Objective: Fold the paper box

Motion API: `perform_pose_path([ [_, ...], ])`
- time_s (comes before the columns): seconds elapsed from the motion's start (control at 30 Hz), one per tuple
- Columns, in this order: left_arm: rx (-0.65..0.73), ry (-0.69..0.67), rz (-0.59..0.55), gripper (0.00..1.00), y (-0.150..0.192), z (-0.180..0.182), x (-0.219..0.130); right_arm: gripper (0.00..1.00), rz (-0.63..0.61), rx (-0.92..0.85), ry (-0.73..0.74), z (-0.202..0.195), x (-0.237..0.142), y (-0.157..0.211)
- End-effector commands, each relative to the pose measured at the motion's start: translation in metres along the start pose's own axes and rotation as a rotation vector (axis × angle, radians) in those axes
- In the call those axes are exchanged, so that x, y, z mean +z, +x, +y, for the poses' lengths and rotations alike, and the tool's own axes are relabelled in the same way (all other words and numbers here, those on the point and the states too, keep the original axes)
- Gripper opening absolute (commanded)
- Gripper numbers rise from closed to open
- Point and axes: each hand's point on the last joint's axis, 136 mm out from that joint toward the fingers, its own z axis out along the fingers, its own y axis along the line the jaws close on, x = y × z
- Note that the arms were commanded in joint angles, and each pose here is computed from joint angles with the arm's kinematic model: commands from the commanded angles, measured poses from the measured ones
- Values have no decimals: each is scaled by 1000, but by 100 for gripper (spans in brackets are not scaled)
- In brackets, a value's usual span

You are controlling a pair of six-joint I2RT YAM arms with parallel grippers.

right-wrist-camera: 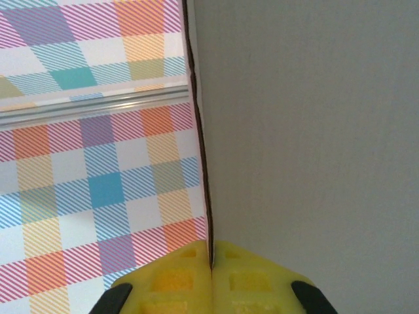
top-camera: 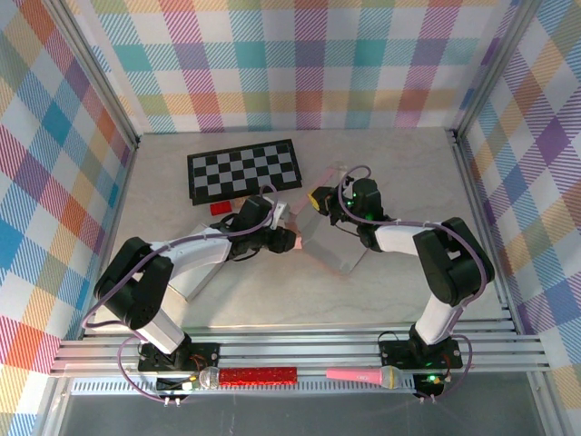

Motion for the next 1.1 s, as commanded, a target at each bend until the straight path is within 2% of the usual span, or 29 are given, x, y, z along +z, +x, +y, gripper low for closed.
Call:
perform_pose_path([
  [0.0, -3, -3, -42, 42, -17, -7, 3, 0, -35, 1, -35, 3, 3, -2],
  [0.3, -52, -44, -66, 35, -22, -3, 9, 0, -61, -6, -61, 0, 7, 3],
  [0.53, -54, -21, -73, 22, -23, -8, 10, 0, -73, 10, -62, -2, 10, 1],
  [0.87, -52, -40, -98, 25, -30, -8, 12, 0, -81, 18, -71, 1, 10, 2],
  [1.07, -83, -108, -135, 25, -41, -4, 17, 0, -111, 2, -89, 2, 12, 11],
])
